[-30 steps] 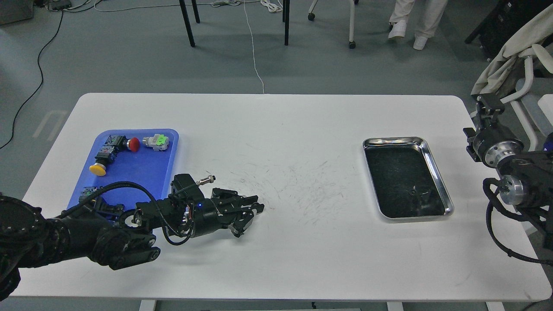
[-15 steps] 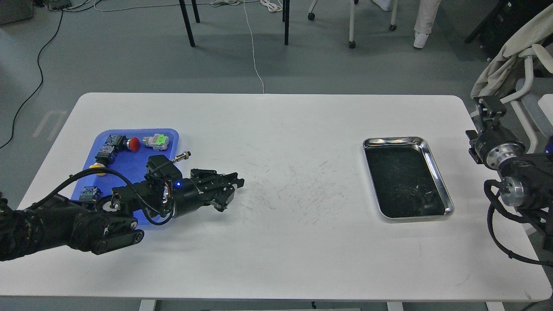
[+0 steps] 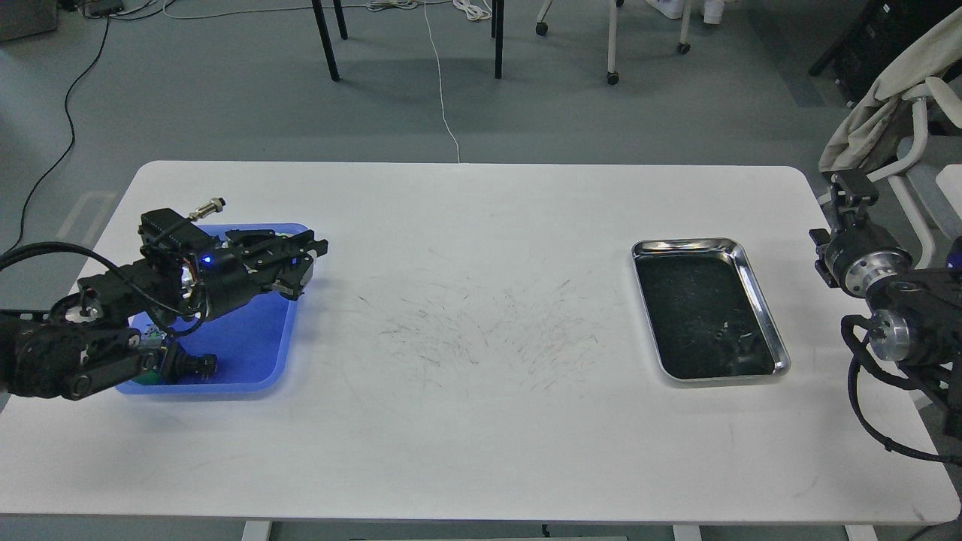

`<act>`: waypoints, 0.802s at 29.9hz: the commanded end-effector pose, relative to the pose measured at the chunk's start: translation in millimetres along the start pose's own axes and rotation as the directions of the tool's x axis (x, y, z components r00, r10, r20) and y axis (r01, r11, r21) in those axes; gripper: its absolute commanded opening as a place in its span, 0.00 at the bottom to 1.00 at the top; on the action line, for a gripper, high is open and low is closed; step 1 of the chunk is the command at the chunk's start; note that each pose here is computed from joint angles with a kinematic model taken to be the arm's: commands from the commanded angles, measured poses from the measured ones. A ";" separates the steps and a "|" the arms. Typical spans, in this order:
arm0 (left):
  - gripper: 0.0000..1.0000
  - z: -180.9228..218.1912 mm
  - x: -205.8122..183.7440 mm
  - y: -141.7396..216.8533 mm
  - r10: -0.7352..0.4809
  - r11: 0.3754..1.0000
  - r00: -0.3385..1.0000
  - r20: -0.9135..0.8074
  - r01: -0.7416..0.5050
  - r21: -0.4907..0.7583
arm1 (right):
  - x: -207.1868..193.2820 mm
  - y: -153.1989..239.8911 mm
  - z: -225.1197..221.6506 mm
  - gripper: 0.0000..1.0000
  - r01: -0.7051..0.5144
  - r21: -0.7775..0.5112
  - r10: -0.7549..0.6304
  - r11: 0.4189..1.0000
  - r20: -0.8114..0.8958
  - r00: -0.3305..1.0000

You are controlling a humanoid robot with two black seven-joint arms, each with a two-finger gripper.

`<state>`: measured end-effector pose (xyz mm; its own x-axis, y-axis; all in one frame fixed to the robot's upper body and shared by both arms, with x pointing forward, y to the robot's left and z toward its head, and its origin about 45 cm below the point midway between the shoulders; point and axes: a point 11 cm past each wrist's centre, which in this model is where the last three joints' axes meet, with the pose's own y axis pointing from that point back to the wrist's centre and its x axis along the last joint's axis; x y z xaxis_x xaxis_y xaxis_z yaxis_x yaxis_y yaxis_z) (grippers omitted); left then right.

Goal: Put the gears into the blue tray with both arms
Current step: 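Carry the black gear into the blue tray and release it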

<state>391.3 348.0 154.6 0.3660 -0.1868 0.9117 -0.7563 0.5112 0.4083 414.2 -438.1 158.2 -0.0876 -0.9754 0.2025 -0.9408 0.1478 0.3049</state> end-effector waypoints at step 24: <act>0.15 -43.2 -71.4 26.3 -0.126 0.976 0.991 0.047 0.116 0.186 | -6.9 -2.2 -4.9 0.96 0.021 0.010 -0.021 1.000 -0.026 0.999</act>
<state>369.8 410.0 99.3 0.4301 -0.2915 0.8544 -0.7957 0.3247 0.5114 418.7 -430.3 160.6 -0.0594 -0.9741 0.2183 -0.9460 0.1248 0.2993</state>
